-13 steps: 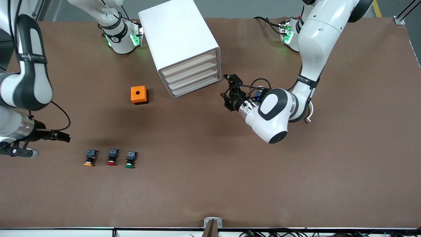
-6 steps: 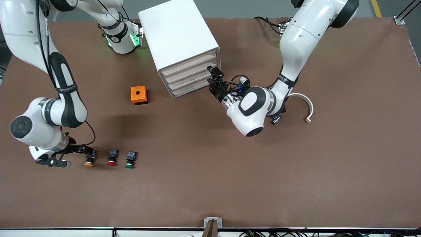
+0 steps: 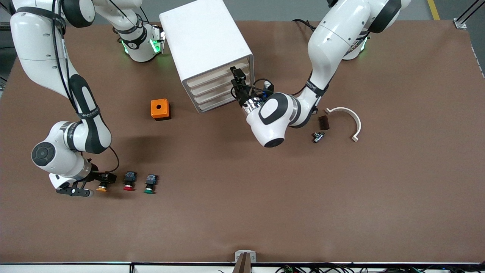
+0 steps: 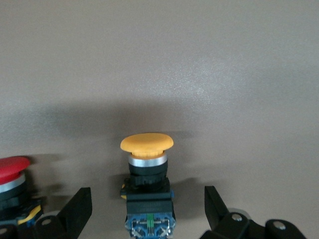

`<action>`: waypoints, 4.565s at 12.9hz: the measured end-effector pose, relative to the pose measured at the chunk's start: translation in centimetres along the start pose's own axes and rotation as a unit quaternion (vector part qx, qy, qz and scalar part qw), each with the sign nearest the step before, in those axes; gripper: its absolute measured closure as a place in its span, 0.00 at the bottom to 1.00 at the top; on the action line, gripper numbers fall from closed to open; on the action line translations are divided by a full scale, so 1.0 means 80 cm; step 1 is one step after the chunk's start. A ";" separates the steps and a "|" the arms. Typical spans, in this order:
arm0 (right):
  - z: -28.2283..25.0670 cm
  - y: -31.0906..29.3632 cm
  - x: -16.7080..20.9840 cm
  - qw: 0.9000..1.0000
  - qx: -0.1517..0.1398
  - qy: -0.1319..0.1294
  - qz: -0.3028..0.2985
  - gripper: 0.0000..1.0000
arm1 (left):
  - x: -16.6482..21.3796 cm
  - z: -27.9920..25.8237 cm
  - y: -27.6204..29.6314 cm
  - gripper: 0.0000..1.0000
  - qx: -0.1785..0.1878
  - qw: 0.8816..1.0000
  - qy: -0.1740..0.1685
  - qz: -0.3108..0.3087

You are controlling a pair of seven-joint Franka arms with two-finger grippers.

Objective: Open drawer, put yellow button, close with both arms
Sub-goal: 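Pull the drawer open with the left gripper while the right gripper grasps the button, then lift the yellow button with the right gripper and carry it over the drawer, then lower the yellow button into the drawer and open the right gripper, then push the drawer closed with the left gripper while the right gripper withdraws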

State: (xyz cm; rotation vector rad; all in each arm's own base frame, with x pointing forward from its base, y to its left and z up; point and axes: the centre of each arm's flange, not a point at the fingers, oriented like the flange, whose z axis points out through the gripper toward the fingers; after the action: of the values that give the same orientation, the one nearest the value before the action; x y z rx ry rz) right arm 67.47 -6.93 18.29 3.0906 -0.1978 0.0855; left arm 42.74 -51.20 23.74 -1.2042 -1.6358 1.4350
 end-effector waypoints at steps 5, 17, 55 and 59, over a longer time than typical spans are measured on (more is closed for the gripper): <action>0.005 0.000 -0.002 1.000 0.000 -0.006 0.000 0.17 | -0.010 0.033 -0.005 0.64 0.003 1.000 0.020 0.004; -0.161 -0.065 0.001 0.992 0.020 -0.092 0.083 0.59 | 0.012 -0.043 0.001 0.88 0.012 0.999 -0.032 -0.007; -0.411 -0.612 -0.330 0.924 0.028 -0.065 0.375 0.00 | 0.028 -0.286 -0.122 0.01 -0.411 0.693 0.318 0.499; -0.431 -0.481 -0.223 0.968 0.003 -0.082 0.236 0.00 | -0.007 -0.232 -0.131 0.00 -0.411 0.667 0.374 0.496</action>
State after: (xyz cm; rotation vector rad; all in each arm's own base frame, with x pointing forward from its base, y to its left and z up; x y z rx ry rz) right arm 52.98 35.06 50.11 2.9822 -0.9354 -0.1555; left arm 57.41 -44.37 37.66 -3.0121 -0.9248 0.3067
